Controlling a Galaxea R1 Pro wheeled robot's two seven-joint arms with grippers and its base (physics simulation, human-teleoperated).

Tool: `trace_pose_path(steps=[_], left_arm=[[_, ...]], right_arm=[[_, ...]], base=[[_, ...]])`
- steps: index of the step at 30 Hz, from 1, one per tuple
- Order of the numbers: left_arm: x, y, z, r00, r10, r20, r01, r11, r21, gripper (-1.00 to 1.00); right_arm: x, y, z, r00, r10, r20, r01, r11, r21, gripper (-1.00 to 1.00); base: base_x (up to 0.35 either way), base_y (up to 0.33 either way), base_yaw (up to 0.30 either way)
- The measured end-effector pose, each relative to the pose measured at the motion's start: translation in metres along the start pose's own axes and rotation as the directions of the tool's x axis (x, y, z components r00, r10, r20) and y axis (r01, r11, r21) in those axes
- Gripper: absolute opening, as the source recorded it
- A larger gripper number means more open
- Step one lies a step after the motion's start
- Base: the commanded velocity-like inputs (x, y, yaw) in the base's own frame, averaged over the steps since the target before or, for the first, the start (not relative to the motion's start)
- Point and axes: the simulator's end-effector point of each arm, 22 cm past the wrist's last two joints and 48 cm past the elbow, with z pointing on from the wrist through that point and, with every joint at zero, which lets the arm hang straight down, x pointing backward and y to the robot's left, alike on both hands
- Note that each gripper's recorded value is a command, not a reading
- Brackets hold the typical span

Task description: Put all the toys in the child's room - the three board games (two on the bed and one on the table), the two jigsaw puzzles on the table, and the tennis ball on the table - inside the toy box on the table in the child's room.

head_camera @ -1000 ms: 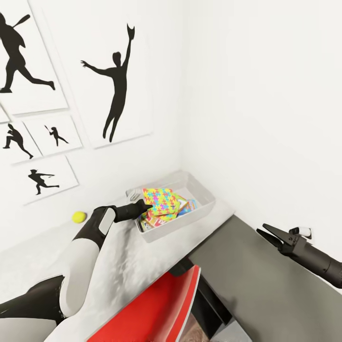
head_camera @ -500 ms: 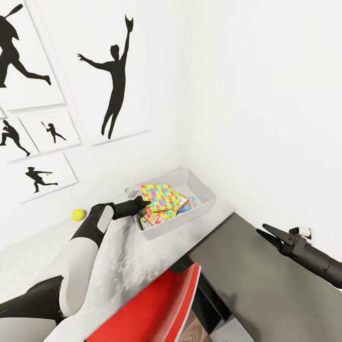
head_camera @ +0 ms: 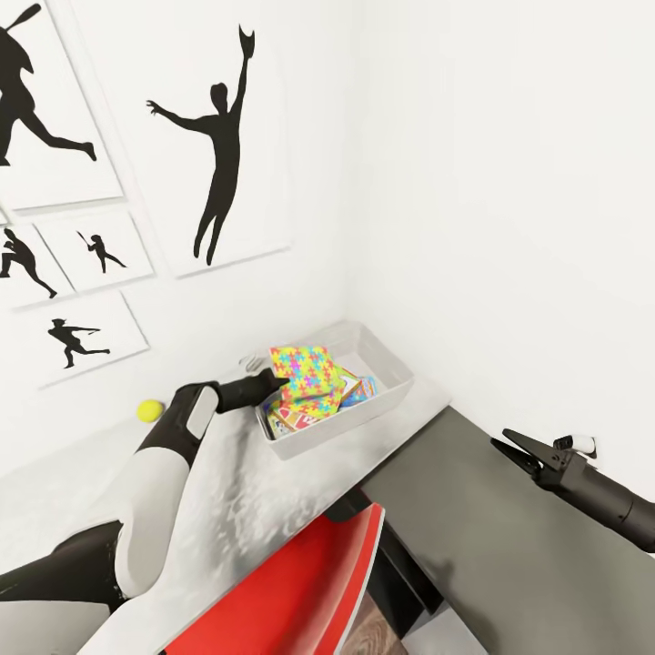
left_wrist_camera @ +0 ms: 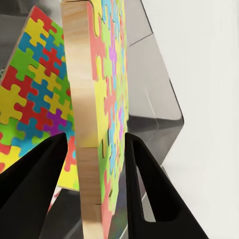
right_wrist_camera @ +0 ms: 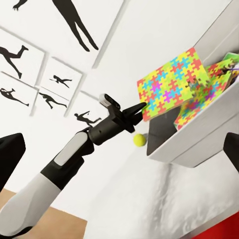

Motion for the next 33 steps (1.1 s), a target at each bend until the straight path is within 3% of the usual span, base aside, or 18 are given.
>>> trace_pose_path(steps=[32,33], left_arm=[[-0.0021,-0.0006,0.0007,1.0,0.004,0.002,-0.004,1.0,-0.007,-1.0],[-0.0021,-0.0005,0.0006,1.0,0.004,0.002,-0.004,1.0,-0.007,1.0]], right_arm=[[-0.0022,-0.0007,-0.0015,1.0,-0.002,0.006,0.002,1.0,0.003,1.0],[-0.0021,-0.0007,-0.0015,1.0,-0.002,0.006,0.002,1.0,0.003,1.0]], base=[[0.0,0.0,0.0],[0.0,0.0,0.0]])
